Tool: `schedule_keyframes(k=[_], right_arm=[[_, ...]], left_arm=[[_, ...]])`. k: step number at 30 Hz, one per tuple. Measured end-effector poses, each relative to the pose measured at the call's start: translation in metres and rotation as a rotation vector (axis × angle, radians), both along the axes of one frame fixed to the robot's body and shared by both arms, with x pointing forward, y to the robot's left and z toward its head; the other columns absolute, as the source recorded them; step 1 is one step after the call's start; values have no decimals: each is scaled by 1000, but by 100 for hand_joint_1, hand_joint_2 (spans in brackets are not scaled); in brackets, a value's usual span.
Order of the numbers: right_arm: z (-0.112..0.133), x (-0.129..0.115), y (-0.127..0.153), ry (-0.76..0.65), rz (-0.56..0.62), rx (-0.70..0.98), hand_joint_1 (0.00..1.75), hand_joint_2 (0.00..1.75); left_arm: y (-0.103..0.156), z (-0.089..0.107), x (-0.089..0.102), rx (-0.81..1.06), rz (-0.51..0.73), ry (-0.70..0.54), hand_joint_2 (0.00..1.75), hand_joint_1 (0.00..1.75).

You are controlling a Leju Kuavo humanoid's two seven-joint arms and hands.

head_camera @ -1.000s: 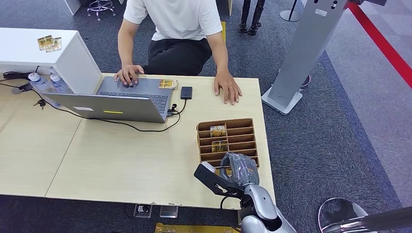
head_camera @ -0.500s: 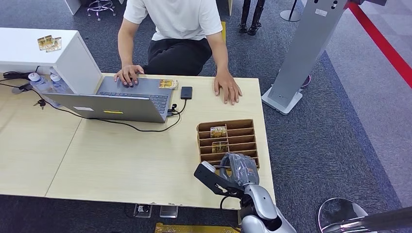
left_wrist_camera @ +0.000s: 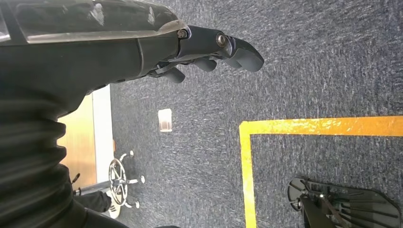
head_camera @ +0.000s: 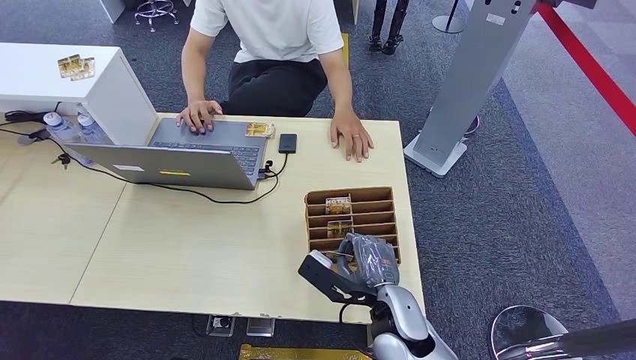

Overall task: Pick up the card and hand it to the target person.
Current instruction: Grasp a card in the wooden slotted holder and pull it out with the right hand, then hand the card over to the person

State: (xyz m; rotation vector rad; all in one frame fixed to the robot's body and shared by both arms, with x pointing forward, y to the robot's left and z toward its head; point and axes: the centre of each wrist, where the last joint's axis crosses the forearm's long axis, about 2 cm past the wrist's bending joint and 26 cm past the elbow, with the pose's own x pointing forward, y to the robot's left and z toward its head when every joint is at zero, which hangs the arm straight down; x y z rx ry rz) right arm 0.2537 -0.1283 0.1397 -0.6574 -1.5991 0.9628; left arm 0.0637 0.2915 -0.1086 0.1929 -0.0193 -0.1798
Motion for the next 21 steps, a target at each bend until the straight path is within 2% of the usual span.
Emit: schedule_keyframes(k=[10, 17, 21], right_arm=[[10, -9, -4, -470, 49, 156, 155, 175], [14, -11, -6, -484, 59, 200, 155, 175], [20, -1, -4, -466, 73, 199, 155, 175]], left_arm=[[0, 0, 0, -8, -4, -10, 175, 0], [0, 0, 0, -7, -2, -11, 175, 0], [0, 0, 0, -7, -6, -13, 175, 0]])
